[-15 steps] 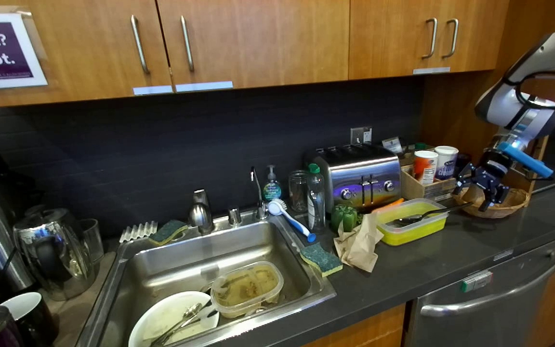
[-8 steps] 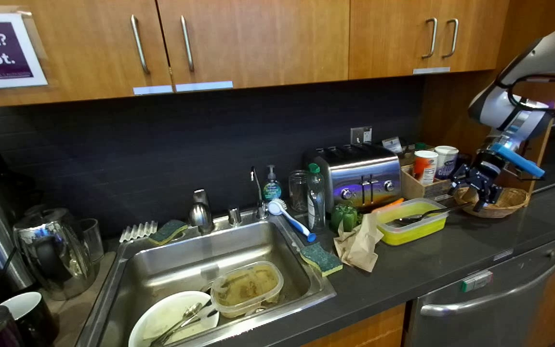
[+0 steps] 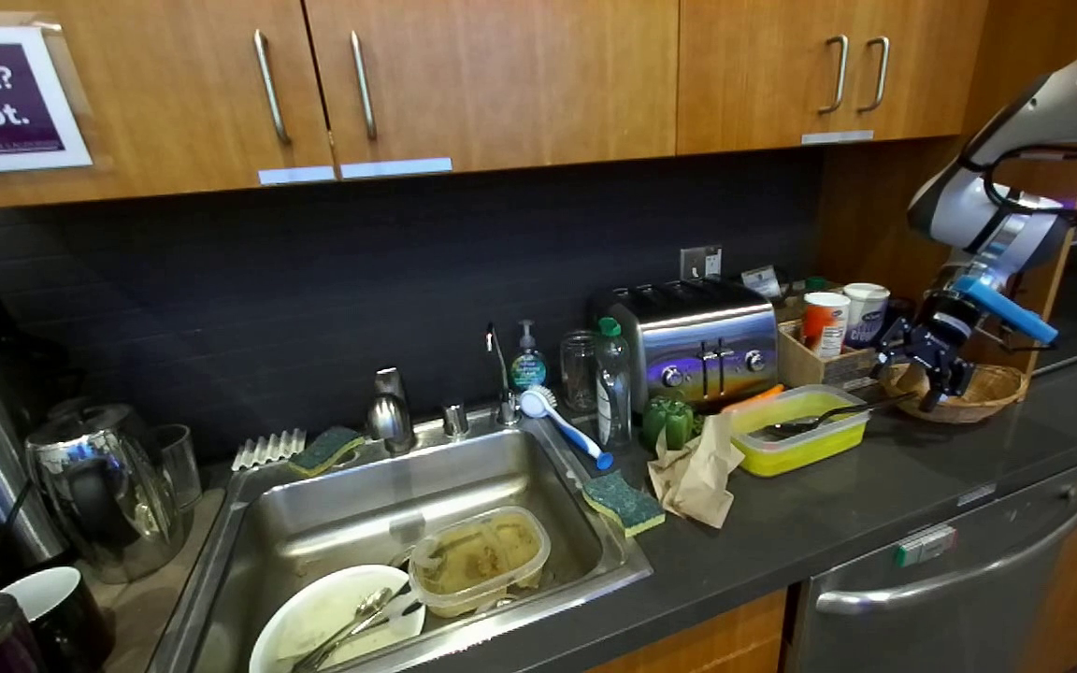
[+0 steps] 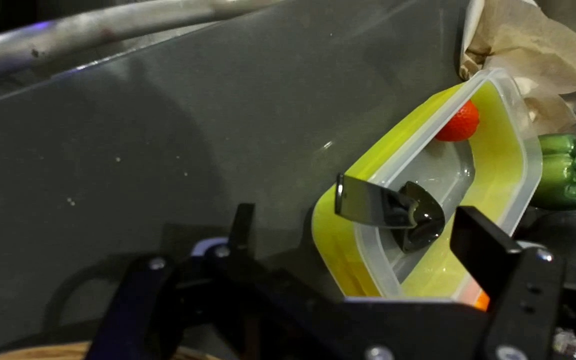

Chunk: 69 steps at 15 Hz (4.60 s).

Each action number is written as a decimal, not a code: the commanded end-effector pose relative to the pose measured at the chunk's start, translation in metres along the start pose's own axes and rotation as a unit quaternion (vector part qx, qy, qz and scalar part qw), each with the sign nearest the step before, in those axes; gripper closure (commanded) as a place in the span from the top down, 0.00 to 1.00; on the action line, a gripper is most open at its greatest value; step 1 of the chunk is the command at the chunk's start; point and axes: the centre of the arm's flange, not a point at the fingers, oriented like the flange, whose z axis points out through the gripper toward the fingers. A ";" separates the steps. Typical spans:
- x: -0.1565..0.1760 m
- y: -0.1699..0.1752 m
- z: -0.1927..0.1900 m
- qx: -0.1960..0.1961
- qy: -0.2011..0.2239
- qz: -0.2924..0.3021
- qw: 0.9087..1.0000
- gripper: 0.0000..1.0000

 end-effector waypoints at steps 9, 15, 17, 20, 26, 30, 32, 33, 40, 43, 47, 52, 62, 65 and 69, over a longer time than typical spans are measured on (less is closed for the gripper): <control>-0.003 0.001 0.008 -0.012 -0.045 -0.004 0.999 0.74; -0.002 -0.001 0.017 -0.021 -0.057 -0.011 0.998 0.30; -0.002 -0.002 0.018 -0.022 -0.059 -0.014 0.998 0.14; -0.002 -0.002 0.018 -0.024 -0.060 -0.019 0.998 0.00; -0.002 -0.001 0.016 -0.030 -0.061 -0.026 0.997 0.46; 0.001 -0.001 0.014 -0.037 -0.061 -0.043 0.997 0.72; 0.006 -0.001 0.012 -0.050 -0.060 -0.060 0.995 0.87; 0.009 -0.001 0.011 -0.053 -0.063 -0.066 0.994 0.93; 0.026 -0.007 0.009 -0.070 -0.069 -0.103 0.990 1.00; 0.031 -0.009 0.011 -0.068 -0.069 -0.106 0.990 0.75; 0.034 -0.010 0.012 -0.067 -0.070 -0.113 0.989 0.53; 0.035 -0.013 0.008 -0.065 -0.073 -0.121 0.988 0.16; 0.036 -0.020 -0.002 -0.052 -0.083 -0.134 0.986 0.02; 0.035 -0.021 -0.002 -0.049 -0.085 -0.137 0.986 0.02; 0.026 -0.026 0.000 -0.048 -0.091 -0.153 0.983 0.01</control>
